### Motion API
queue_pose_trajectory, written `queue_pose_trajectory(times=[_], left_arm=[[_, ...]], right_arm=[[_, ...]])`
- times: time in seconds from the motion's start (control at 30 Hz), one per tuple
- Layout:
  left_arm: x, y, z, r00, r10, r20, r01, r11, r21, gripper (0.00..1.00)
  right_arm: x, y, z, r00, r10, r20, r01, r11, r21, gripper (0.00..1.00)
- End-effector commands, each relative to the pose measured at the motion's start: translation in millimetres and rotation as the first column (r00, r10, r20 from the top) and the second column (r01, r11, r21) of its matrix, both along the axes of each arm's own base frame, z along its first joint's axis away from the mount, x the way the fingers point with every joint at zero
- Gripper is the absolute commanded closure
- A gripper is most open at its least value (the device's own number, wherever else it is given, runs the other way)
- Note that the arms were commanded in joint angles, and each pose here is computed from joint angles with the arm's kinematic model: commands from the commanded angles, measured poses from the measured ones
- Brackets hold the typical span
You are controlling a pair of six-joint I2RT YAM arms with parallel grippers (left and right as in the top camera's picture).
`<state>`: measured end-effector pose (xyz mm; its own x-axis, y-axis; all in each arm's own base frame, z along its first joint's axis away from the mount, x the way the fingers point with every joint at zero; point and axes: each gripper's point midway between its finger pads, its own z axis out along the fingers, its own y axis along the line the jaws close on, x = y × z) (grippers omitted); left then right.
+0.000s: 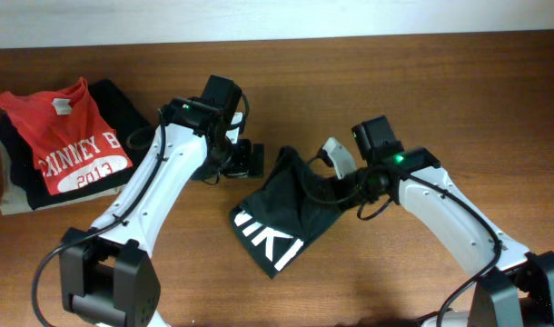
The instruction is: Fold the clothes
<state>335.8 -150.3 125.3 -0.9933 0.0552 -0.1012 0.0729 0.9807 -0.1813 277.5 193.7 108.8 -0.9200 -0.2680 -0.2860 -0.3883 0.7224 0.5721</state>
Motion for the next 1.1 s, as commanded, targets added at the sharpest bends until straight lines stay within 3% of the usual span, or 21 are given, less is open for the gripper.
queue_pose_trajectory(times=[0.0, 0.2, 0.33, 0.37, 0.4, 0.47, 0.6, 0.7, 0.77, 0.87, 0.93, 1.07], left_arm=[[1, 0, 8, 1.0, -0.005, 0.021, 0.006, 1.0, -0.014, 0.01], [1, 0, 8, 1.0, -0.005, 0.021, 0.006, 1.0, -0.014, 0.01], [1, 0, 8, 1.0, -0.005, 0.021, 0.006, 1.0, -0.014, 0.01], [1, 0, 8, 1.0, -0.005, 0.021, 0.006, 1.0, -0.014, 0.01], [1, 0, 8, 1.0, -0.005, 0.021, 0.006, 1.0, -0.014, 0.01], [1, 0, 8, 1.0, -0.005, 0.02, 0.006, 1.0, -0.014, 0.01], [0, 0, 8, 1.0, -0.006, 0.017, 0.006, 1.0, -0.012, 0.01], [2, 2, 8, 1.0, -0.003, 0.023, 0.003, 1.0, 0.0, 0.01], [6, 6, 9, 0.999, 0.005, 0.041, -0.006, 1.0, 0.011, 0.01], [18, 24, 21, 0.994, 0.063, 0.092, -0.063, 0.998, -0.008, 0.01], [30, 56, 32, 0.981, 0.151, 0.124, -0.15, 0.989, -0.02, 0.01], [38, 104, 34, 0.95, 0.293, 0.106, -0.288, 0.956, -0.064, 0.01]], right_arm=[[10, 7, 2, 1.0, -0.005, 0.025, 0.004, 1.0, 0.029, 0.86], [17, 19, -42, 0.999, 0.02, -0.035, -0.02, 1.0, -0.006, 0.8], [36, 22, -74, 0.999, -0.019, -0.03, 0.018, 0.999, -0.038, 0.7], [40, 23, -80, 1.0, -0.019, -0.023, 0.018, 0.999, -0.035, 0.66], [46, 26, -82, 1.0, -0.017, -0.001, 0.017, 1.0, -0.022, 0.49], [48, 31, -73, 1.0, -0.007, 0.0, 0.007, 1.0, 0.014, 0.35], [64, 11, -3, 0.997, -0.043, 0.06, 0.043, 0.999, 0.002, 0.2], [67, -7, 37, 0.989, -0.075, 0.126, 0.086, 0.993, -0.083, 0.17], [52, -10, 39, 0.995, -0.062, 0.082, 0.07, 0.992, -0.102, 0.16], [16, 2, 28, 0.999, 0.051, -0.001, -0.051, 0.988, -0.147, 0.37], [0, 13, 9, 0.988, 0.153, 0.025, -0.137, 0.935, -0.328, 0.33], [-19, 60, -12, 0.95, 0.306, 0.056, -0.262, 0.884, -0.387, 0.27]])
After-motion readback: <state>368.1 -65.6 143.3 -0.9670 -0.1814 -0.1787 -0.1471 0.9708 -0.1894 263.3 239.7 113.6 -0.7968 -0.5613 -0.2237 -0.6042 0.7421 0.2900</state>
